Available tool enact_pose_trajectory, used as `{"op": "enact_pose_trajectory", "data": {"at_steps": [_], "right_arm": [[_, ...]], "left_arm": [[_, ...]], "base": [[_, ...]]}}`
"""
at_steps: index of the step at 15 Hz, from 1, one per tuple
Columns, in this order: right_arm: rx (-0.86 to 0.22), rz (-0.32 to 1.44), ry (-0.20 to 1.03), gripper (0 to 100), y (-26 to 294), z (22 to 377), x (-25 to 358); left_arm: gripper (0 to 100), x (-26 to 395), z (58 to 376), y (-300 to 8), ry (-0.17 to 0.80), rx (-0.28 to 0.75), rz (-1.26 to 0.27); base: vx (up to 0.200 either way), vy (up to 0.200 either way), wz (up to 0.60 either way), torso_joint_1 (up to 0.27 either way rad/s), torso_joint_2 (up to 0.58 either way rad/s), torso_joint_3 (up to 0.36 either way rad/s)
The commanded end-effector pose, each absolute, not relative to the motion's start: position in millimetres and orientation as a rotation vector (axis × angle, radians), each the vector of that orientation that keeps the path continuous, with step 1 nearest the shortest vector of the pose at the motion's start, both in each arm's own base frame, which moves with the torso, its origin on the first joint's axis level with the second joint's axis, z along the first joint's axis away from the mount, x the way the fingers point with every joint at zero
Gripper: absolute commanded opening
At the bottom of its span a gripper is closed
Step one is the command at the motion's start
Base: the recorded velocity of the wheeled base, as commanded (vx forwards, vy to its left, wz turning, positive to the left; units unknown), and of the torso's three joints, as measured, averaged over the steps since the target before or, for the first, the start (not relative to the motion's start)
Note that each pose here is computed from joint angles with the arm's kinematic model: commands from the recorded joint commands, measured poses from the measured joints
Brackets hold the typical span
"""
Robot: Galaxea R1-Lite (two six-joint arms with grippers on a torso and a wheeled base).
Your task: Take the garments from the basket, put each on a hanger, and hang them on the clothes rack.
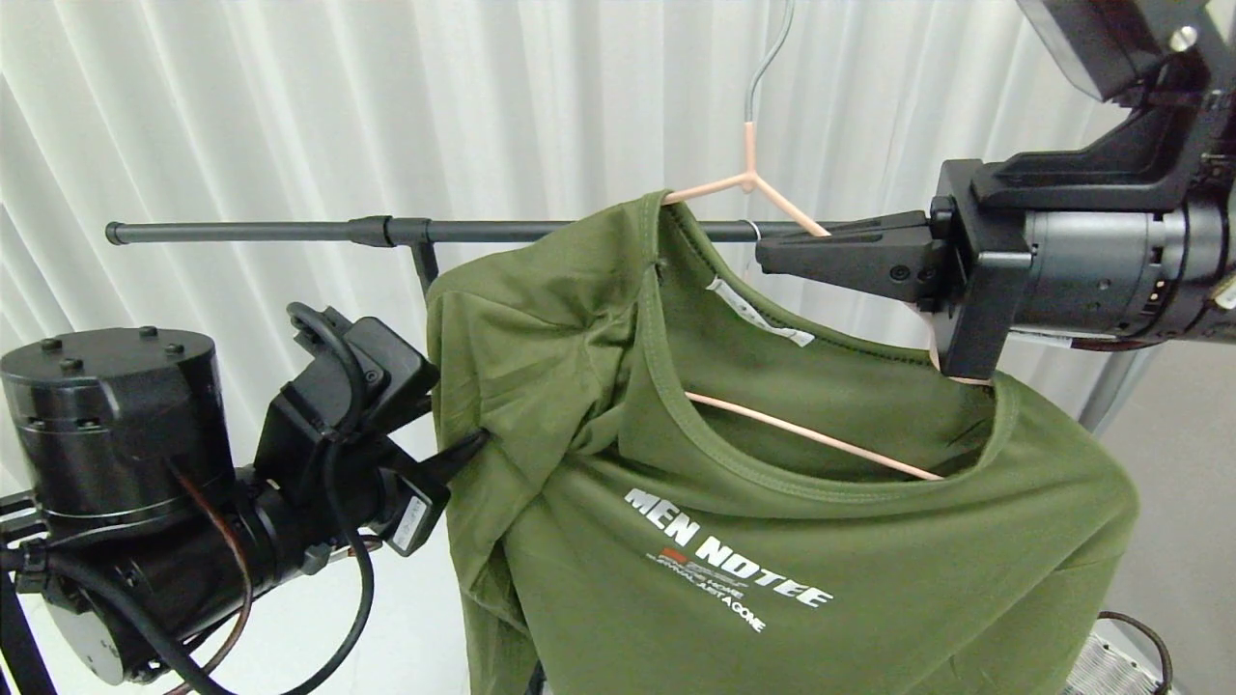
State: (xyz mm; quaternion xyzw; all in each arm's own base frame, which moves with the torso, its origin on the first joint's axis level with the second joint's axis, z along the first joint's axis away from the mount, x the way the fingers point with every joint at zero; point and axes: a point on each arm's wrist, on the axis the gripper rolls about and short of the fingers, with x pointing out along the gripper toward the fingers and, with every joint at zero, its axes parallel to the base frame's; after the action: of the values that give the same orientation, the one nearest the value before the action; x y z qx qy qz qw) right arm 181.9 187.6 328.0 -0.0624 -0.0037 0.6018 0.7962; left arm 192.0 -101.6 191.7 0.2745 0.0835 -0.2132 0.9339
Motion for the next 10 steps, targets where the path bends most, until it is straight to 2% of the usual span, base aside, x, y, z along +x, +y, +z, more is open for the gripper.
{"op": "enact_pose_trajectory", "data": {"at_steps": [1,6,10], "right_arm": [[-0.134,1.292,-0.011,0,187.3,328.6,181.9],[-0.135,1.271,-0.003,0,183.1,327.4,185.6],[-0.142,1.251,0.052,0,178.9,311.7,189.4]], "left_arm": [[0,191.0,191.6,-100.5,0.171,0.561,-0.433],[0,184.9,193.3,-91.8,0.156,0.552,-0.406],[0,189.9,208.8,-77.8,0.031,0.510,-0.301]], "base": [[0.000,0.000,0.00,0.000,0.00,0.000],[0.000,0.000,0.00,0.000,0.00,0.000],[0.000,0.000,0.00,0.000,0.00,0.000]]}}
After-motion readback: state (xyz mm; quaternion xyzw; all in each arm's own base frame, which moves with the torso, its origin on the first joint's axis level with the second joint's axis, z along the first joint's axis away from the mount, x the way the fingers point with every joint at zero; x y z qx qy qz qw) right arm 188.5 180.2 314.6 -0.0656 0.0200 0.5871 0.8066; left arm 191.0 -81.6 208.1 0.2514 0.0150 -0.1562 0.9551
